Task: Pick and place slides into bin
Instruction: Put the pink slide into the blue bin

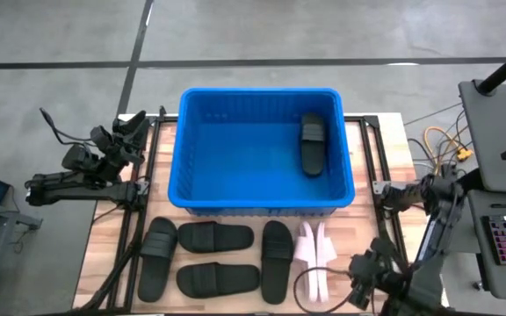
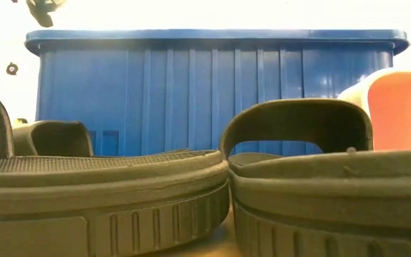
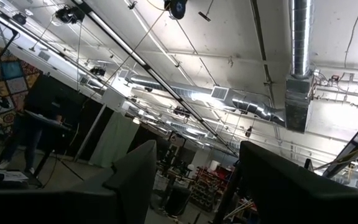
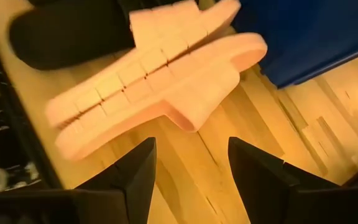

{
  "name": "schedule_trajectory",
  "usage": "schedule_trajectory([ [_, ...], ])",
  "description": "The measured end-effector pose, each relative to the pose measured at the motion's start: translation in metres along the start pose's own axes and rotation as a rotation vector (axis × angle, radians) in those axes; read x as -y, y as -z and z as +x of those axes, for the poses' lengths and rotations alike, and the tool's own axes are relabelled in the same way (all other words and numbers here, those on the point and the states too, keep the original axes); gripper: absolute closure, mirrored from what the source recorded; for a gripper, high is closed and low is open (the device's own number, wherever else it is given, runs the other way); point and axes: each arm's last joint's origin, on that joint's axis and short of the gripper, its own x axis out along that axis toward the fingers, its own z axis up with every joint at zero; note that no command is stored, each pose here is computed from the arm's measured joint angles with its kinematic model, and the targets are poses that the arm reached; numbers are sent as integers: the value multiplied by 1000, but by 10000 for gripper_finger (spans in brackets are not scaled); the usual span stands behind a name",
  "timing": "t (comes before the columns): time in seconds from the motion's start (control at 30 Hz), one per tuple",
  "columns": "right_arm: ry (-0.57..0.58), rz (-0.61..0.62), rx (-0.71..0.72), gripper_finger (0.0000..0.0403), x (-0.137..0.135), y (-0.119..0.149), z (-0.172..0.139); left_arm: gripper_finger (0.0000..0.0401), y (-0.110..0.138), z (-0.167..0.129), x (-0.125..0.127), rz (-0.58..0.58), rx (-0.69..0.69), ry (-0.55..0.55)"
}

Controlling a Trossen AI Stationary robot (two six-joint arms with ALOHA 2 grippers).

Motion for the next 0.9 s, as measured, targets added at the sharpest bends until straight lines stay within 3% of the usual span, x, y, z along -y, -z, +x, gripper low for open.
schedule_trajectory([
  [0.23,123,-11,16,214,-21,22,34,184,0,0,0,0,0,0],
  [0.5,247,91,57,225,-20,48,77,184,0,0,0,0,0,0],
  [0.67,177,179,52,225,-14,55,91,184,0,0,0,-1,0,0],
  [0.9,115,149,130,225,-1,55,99,184,0,0,0,0,-1,0],
])
